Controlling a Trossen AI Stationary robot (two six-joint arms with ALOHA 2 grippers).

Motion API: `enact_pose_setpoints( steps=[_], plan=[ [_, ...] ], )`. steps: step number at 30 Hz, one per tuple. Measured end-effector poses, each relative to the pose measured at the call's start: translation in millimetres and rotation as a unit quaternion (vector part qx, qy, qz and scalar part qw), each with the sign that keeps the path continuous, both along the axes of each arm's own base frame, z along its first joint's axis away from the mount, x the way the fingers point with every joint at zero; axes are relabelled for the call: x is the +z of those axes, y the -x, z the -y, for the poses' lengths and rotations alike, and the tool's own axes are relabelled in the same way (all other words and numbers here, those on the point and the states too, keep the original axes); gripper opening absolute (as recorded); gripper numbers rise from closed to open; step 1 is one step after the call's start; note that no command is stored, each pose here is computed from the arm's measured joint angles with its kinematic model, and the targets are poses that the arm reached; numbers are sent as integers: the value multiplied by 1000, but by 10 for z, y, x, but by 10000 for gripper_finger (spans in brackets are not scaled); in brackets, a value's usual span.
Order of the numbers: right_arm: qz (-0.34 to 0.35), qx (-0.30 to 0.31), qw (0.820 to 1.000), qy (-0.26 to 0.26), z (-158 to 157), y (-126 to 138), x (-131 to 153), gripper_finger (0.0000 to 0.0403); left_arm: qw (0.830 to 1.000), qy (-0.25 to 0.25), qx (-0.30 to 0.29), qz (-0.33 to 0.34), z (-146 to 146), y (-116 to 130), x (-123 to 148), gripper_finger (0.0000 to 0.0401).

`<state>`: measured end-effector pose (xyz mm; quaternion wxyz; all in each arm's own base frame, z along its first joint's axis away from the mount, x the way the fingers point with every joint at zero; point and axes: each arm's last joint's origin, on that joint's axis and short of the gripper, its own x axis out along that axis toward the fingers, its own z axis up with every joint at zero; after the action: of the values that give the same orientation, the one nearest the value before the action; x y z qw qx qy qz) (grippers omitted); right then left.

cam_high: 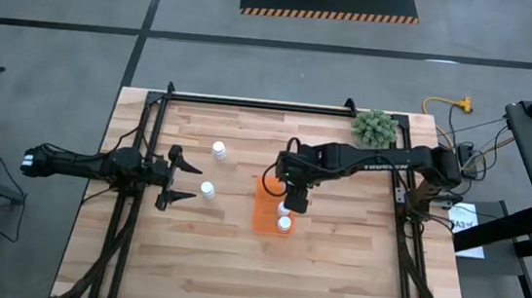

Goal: Pick and place pill bottles into a basket
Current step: Put the white pill bottle into the orange bin

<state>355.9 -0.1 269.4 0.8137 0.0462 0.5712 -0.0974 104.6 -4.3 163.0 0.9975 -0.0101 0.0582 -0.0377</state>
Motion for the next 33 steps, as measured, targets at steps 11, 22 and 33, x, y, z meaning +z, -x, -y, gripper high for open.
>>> enact_pose_setpoints(
  steps=[11,22,33],
  plan=[
    [8,12,1000,4,1,-10,-148,151,1000,0,0,0,0,0,-1,315],
    [11,12,1000,3,1,-3,-297,151,1000,0,0,0,0,0,0,315],
    [12,11,1000,2,7,24,-472,151,1000,0,0,0,0,0,-1,315]
  ],
)
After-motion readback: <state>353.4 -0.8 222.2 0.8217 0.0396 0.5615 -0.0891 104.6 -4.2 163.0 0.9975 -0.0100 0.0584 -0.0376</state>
